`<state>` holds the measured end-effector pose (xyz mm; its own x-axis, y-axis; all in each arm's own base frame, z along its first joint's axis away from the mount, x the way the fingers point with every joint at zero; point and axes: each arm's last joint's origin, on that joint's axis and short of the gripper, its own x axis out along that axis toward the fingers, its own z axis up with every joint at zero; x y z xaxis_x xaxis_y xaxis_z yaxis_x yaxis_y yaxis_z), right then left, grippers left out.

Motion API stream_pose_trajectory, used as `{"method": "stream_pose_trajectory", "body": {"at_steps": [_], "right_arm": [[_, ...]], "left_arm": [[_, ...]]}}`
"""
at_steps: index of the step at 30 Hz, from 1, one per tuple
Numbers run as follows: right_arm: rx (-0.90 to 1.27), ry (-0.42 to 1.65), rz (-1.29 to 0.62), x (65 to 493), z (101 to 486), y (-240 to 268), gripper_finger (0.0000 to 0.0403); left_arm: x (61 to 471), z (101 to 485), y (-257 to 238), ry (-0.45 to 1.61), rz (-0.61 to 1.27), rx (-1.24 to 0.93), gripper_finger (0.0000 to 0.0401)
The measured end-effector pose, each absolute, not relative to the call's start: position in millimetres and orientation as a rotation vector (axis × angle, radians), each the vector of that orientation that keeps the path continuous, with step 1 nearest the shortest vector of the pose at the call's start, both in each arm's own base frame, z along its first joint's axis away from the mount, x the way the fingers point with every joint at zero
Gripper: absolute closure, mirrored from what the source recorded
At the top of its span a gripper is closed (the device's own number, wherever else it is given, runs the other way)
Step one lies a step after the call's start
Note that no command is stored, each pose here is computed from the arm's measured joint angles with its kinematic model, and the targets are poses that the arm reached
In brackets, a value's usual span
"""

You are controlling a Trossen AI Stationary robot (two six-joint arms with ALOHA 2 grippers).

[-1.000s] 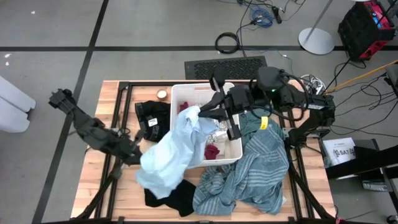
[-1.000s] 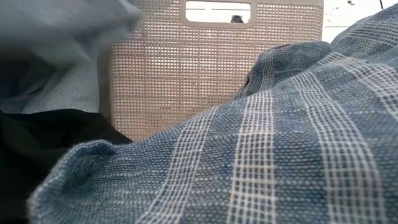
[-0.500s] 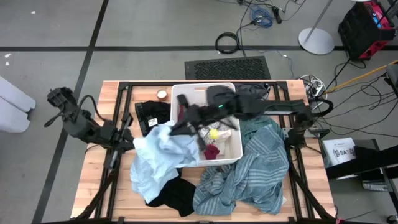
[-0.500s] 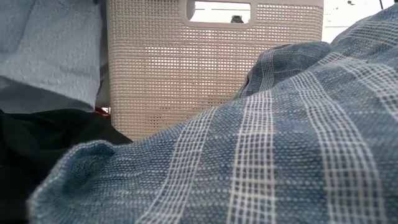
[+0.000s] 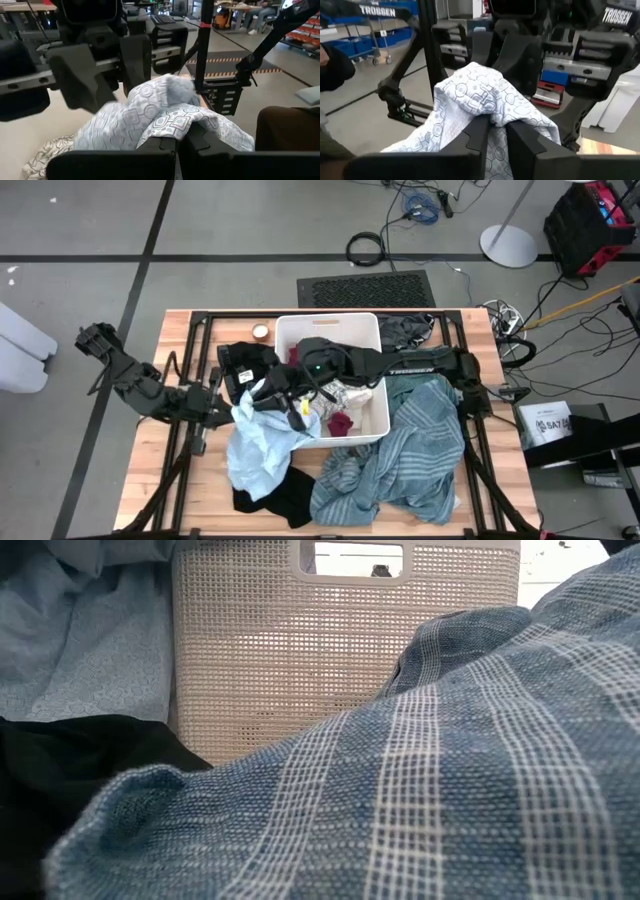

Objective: Sort clothes
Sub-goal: Put the light blue shirt into the laundry bin

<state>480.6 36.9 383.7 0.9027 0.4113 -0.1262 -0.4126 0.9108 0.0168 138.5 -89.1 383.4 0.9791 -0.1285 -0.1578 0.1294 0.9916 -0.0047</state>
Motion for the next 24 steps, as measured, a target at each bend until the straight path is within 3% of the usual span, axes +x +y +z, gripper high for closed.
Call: {"method": "stream_pose_trajectory", "body": {"at_steps": [11, 15, 24], "right_arm": [[-0.058, 0.241, 0.543, 476.0, 371.3, 49.4, 0.0212], [-0.067, 0.242, 0.502, 477.4, 370.0, 51.4, 0.017], [-0.099, 0.215, 0.423, 479.3, 371.4, 55.7, 0.0145]], "left_arm": [[138.3, 376.7, -86.3, 0.221, -0.101, 0.02, 0.0401], [141.7, 375.3, -88.4, 0.226, -0.096, 0.023, 0.0401], [165.1, 367.6, -93.1, 0.248, -0.055, 0.073, 0.0401]]}}
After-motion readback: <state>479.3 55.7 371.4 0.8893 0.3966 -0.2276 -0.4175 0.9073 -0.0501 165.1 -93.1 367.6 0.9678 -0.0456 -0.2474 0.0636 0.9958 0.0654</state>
